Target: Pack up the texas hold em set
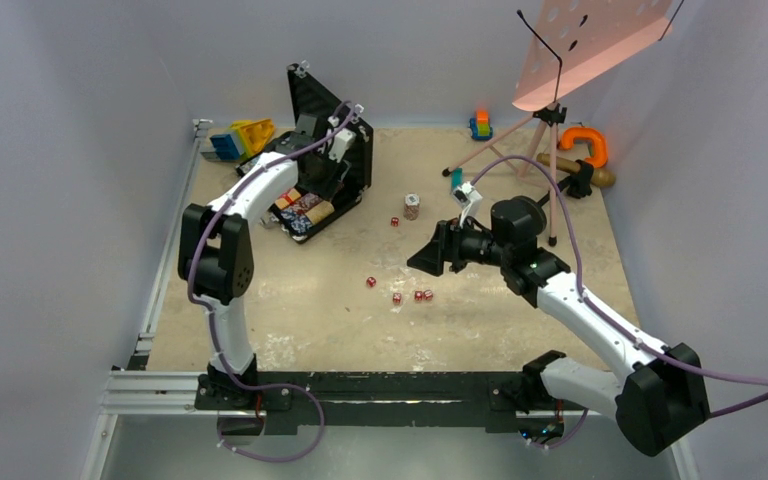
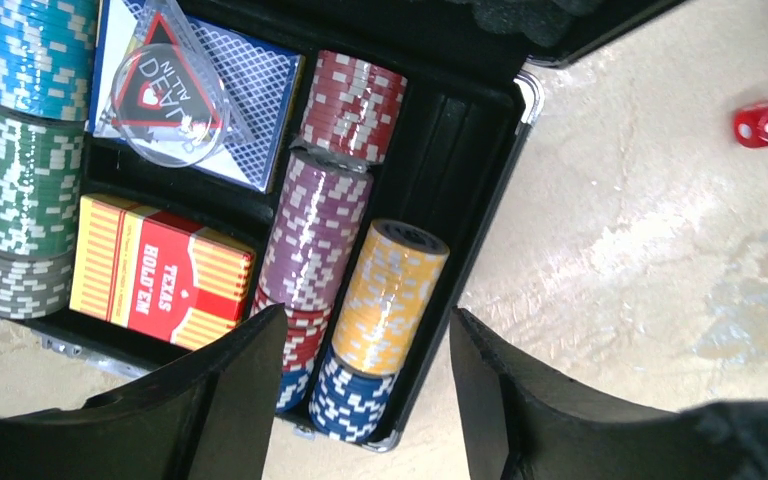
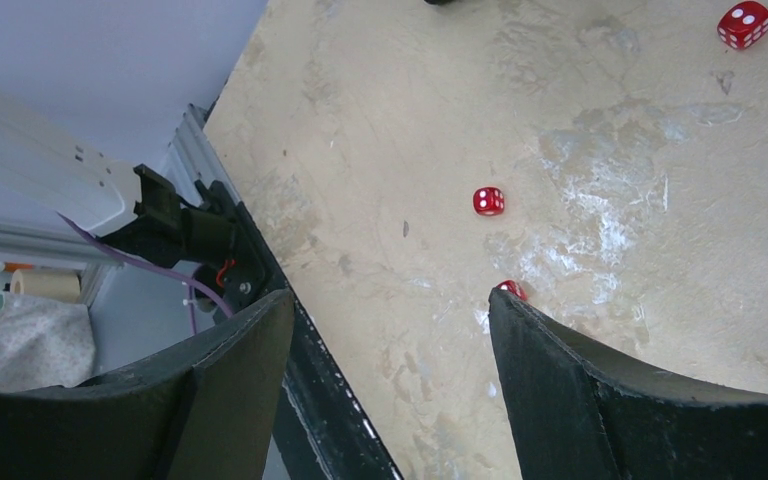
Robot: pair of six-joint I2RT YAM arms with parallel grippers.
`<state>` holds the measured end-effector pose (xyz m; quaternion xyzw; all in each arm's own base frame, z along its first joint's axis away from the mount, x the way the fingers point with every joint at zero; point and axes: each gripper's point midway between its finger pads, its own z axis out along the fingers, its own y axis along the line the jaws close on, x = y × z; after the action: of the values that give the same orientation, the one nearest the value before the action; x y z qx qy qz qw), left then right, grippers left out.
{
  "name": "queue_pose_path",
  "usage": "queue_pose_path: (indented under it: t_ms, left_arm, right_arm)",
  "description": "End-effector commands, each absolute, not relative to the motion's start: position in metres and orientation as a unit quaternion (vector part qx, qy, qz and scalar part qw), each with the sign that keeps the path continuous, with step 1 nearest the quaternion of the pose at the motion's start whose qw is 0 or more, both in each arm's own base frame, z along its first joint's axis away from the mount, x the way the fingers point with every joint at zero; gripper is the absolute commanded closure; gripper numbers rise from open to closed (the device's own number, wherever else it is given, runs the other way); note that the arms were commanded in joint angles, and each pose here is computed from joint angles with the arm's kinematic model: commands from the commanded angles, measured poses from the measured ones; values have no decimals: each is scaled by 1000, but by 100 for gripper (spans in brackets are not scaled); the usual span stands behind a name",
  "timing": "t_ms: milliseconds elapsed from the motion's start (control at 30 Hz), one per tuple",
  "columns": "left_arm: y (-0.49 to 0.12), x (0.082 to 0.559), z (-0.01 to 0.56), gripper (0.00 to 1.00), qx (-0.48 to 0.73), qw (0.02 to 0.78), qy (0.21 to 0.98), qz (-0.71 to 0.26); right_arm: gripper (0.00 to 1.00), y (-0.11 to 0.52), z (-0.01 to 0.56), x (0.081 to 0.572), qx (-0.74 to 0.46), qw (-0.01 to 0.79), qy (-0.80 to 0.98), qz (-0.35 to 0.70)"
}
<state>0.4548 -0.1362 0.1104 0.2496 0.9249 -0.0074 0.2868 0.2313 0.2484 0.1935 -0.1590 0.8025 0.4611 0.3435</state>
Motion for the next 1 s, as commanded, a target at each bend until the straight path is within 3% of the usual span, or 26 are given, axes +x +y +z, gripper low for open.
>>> queue_pose_path:
  t_ms: [0, 200, 667, 833, 967]
  left_arm:
    - [-139, 441, 138, 34, 252, 311, 916, -33]
    - [-134, 403, 163, 33, 227, 316, 920, -51]
    - [-112, 269, 249, 30, 167, 445, 870, -130]
    - [-105, 255, 241, 26, 154, 494, 846, -132]
    - [-98, 255, 235, 24, 149, 488, 852, -113]
  right_arm:
    - [24, 243, 202, 236, -164, 371, 800, 441]
    - [24, 229, 213, 252, -146, 406, 813, 390]
    - [26, 203, 209, 331, -87, 454, 857, 227]
    - [28, 215, 176, 363, -82, 420, 885, 181]
    - [29, 224, 156, 383, -85, 401, 899, 156]
